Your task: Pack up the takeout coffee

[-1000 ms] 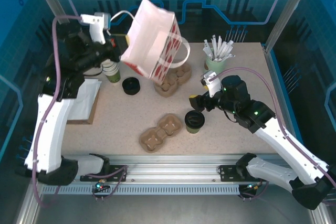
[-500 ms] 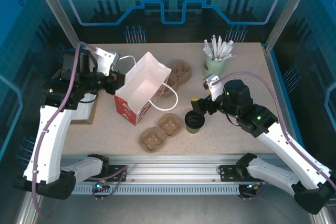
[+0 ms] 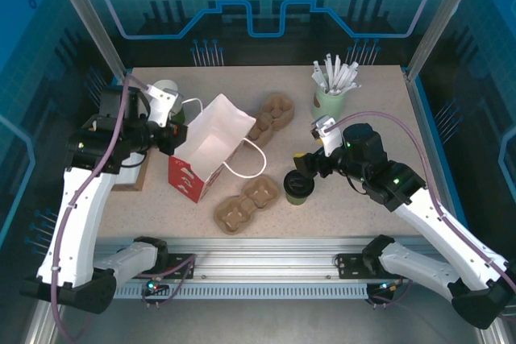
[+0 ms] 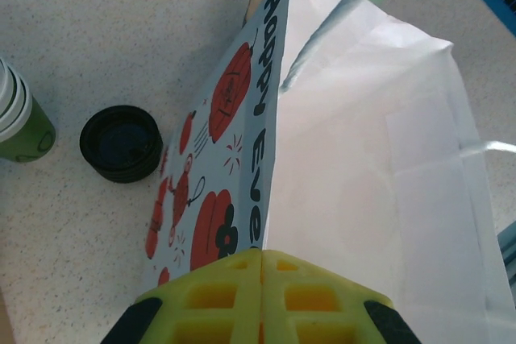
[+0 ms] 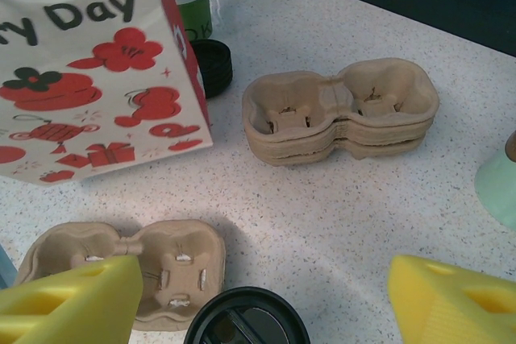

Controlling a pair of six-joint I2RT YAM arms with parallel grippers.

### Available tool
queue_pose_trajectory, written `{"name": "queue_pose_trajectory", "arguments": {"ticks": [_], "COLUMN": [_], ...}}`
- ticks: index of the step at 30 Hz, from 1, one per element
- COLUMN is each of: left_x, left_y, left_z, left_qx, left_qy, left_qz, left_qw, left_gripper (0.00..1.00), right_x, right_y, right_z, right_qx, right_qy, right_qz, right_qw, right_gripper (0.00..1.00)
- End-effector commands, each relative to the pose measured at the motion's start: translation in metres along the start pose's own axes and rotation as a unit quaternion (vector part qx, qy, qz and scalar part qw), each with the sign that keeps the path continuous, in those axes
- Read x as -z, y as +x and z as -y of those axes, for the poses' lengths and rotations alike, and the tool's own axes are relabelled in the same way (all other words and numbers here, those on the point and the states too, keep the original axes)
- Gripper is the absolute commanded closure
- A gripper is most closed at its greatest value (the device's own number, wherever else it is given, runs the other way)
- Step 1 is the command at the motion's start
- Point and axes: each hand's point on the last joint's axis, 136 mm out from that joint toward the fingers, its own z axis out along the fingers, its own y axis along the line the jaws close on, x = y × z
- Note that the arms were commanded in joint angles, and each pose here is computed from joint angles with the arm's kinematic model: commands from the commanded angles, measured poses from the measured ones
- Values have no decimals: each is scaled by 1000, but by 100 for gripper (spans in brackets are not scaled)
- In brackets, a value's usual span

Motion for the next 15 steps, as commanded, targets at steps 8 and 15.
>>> {"name": "queue_pose_trajectory", "arguments": {"ticks": [8,15], "left_x": [-25,-42], "left_y": [14,6], "left_z": [-7,5], "left_qx": [-17,-13], "left_qy": [14,70], "left_qz": [-45,-45], "left_qw": [999,996], "left_gripper": [100,100], "right_x": [-2,-1], "right_y": [4,5], "right_z": [-6,-4], "right_qx": [2,3], "right_qy": [-11,-6], "right_qz": [-9,-10], "right_qw": [1000,1000], "right_gripper": [19,19]}}
